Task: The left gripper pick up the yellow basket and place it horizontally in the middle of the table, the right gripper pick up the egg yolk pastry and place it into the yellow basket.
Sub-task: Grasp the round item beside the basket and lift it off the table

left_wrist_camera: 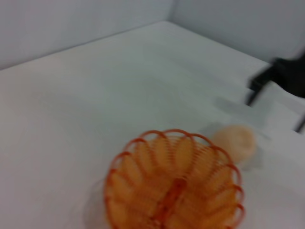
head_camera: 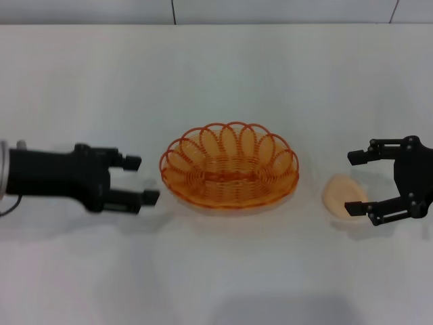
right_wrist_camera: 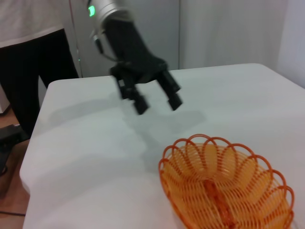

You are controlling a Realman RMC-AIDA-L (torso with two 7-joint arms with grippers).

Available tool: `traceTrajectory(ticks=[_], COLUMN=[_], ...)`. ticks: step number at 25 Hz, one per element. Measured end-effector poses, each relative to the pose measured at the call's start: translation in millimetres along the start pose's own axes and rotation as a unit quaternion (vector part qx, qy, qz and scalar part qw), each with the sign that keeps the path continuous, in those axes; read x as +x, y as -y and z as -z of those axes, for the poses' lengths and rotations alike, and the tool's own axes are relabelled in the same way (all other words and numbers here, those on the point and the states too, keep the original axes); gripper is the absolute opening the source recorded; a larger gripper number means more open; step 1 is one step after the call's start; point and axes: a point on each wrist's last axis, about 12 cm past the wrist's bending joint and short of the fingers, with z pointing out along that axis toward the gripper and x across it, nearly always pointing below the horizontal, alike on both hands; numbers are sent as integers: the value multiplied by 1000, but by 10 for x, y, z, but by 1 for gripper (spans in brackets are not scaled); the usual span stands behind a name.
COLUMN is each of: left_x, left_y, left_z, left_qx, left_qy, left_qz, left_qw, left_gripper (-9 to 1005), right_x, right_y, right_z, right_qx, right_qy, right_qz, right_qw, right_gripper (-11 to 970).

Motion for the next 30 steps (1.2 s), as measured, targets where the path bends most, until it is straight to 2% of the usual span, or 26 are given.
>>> traceTrajectory(ticks=[4,12,17,30], left_x=[206,428,473,483], left_y=[20,15,90,44], left_z=[40,213,221,239], left_qx=[26,-7,-8,-23], left_qy=[21,90,114,103], left_qz=[-53,-116,-129,-136], left_qw=[998,989,985,985], left_gripper=[794,788,793,791], right_x=[-5,-32,-21,-39], right_y=[3,-8,-17,45], right_z=[-4,-26,-23,-33], right_qx=[2,-4,-4,17], right_qy=[1,3,4,-8], right_qz=[-11,-31,-34,-54], right_qw=[1000,1000,999,998], right_gripper=[852,851,851,851])
